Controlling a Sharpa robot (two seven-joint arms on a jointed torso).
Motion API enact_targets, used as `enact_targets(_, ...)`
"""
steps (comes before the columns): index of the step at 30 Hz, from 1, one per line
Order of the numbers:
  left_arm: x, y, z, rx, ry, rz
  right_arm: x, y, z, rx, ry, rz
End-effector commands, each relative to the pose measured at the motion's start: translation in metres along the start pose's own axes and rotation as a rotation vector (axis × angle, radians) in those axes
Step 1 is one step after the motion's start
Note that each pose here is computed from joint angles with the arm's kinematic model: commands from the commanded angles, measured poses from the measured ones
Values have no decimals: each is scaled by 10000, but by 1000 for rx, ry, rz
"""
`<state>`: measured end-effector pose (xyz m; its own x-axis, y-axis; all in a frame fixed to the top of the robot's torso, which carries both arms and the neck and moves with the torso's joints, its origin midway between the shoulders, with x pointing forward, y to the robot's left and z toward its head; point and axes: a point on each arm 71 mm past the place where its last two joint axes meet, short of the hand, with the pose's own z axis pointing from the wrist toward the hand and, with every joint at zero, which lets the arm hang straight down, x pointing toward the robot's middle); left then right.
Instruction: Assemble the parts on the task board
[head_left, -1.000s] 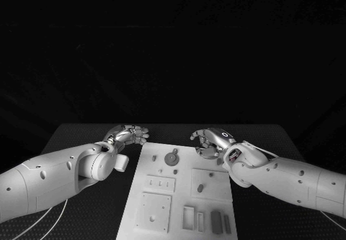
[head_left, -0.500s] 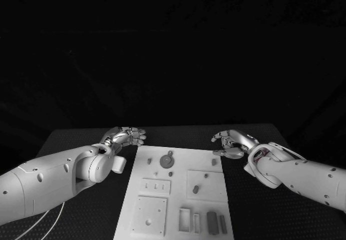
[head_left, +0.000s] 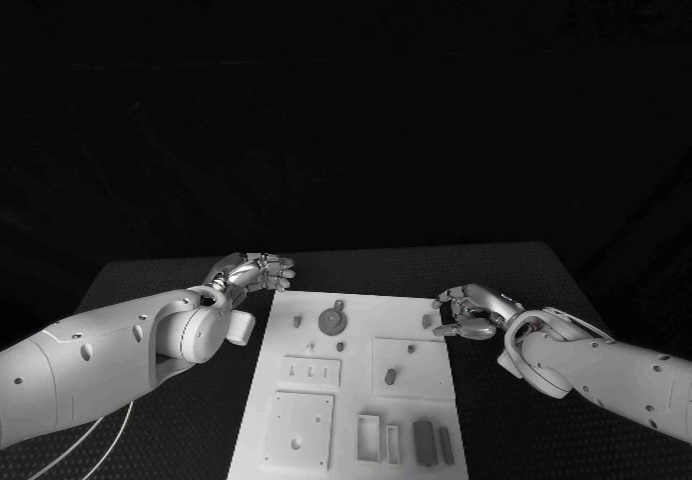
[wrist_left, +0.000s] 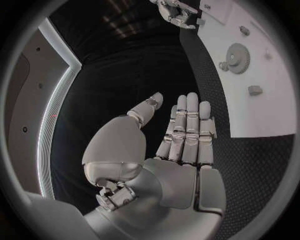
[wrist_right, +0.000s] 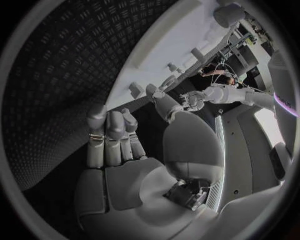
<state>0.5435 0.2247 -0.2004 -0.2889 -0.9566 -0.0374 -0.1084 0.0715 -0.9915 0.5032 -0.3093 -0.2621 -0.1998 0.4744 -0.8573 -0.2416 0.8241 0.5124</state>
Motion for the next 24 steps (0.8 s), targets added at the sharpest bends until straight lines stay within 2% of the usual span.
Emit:
enact_targets(1,15,-2,0,7,19,-8,56,-18,9,-8,25,22)
enact_targets(9,28,13,-2,5,22,-10,172,-34,40,-3,38,35)
enact_targets(24,34,17,-1,4,25,-10,212,10,82,-16,43,43)
